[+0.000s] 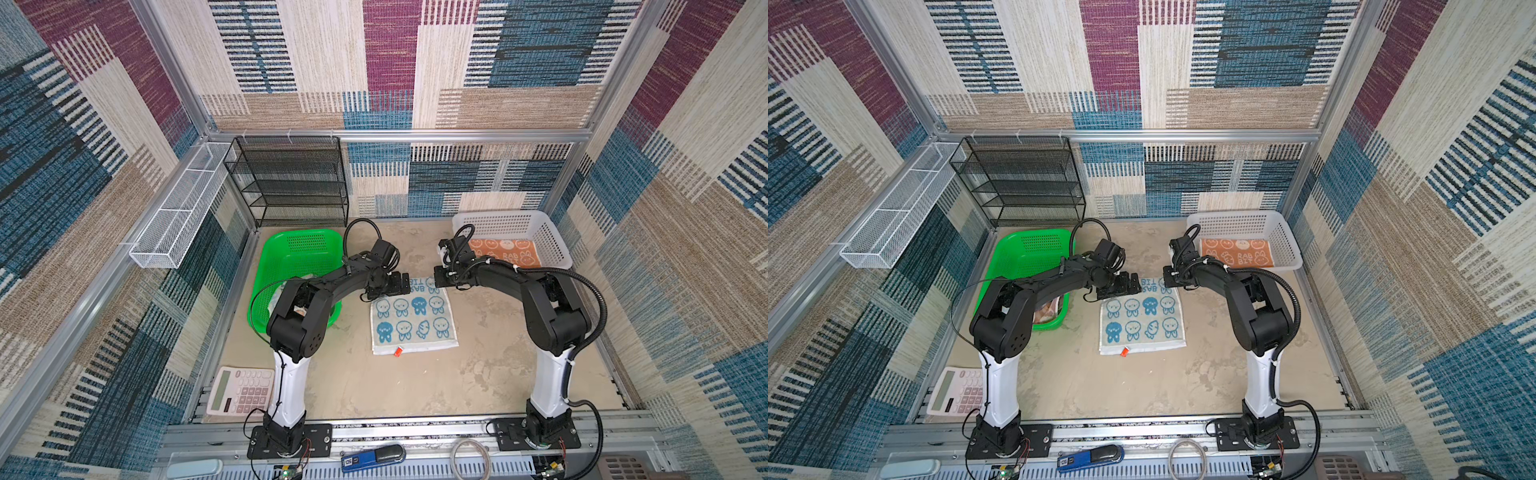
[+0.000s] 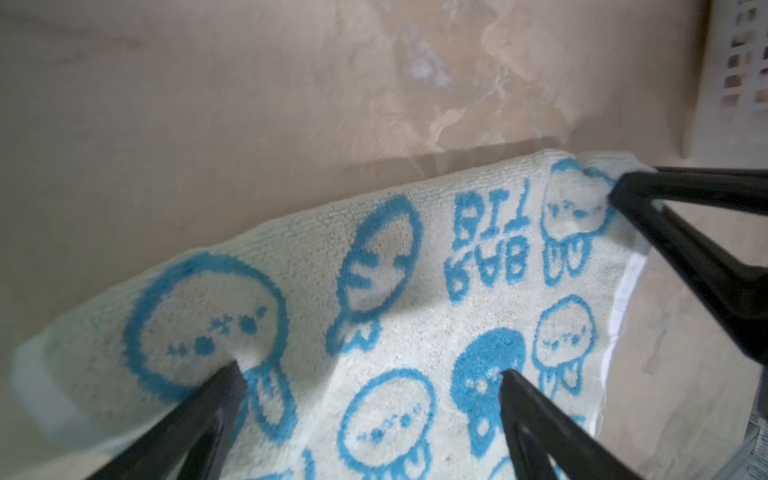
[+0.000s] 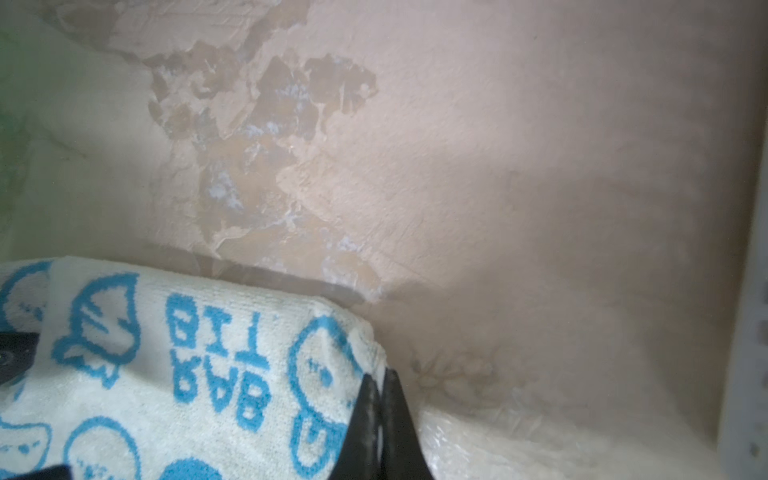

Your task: Fold and stack the towels

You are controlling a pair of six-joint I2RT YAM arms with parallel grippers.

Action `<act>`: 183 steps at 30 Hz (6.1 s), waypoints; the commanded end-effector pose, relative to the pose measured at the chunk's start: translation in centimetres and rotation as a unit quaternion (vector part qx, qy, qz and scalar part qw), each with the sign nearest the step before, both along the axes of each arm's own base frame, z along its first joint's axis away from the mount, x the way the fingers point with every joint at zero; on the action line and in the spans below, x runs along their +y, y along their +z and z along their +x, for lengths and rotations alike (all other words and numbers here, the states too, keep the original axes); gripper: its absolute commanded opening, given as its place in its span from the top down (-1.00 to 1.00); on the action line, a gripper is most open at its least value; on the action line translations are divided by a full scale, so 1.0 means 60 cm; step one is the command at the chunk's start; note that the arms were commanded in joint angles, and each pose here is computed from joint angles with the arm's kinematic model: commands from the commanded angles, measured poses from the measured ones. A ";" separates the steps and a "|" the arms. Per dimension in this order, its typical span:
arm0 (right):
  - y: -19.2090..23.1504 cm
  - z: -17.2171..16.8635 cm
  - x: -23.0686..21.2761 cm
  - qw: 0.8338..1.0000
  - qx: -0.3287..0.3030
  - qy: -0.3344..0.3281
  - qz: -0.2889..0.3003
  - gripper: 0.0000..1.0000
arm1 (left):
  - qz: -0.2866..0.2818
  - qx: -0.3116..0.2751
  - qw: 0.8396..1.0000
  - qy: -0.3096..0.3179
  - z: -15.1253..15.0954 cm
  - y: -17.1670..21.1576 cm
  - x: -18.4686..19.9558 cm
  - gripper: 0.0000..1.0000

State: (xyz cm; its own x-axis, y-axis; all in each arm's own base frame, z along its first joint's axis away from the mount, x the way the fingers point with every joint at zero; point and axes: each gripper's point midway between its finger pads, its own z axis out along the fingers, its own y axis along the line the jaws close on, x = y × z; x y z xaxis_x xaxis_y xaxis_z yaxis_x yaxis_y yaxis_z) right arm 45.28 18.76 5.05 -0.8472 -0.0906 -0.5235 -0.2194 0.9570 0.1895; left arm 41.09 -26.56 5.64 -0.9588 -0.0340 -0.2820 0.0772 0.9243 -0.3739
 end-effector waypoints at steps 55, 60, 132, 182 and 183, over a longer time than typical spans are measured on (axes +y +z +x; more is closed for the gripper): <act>0.067 0.013 0.001 0.999 -0.046 0.000 0.009 1.00 | 0.134 -0.032 0.990 -0.024 0.065 -0.003 0.142 1.00; 0.087 -0.005 0.001 0.998 -0.048 -0.002 0.027 1.00 | 0.124 -0.069 0.990 -0.023 0.062 0.046 0.141 1.00; -0.015 -0.226 -0.014 0.989 0.041 -0.024 0.140 0.95 | 0.089 -0.053 0.995 -0.005 -0.067 -0.003 0.126 1.00; 0.009 -0.190 -0.037 0.991 0.016 -0.035 0.126 0.94 | 0.066 -0.086 0.994 0.008 -0.005 0.042 0.125 1.00; 0.003 -0.195 -0.038 0.991 0.019 -0.035 0.125 0.94 | 0.066 -0.084 0.994 0.009 -0.007 0.036 0.126 1.00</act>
State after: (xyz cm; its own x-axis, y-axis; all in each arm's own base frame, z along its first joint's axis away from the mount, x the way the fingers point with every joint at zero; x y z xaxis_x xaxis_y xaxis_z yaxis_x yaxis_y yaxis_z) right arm 33.98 16.93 5.81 -0.8612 0.0869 -0.5008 -0.1658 0.8833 0.4384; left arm 40.45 -19.60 8.06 -0.9018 0.0175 -0.4317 0.1374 0.9589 -0.2482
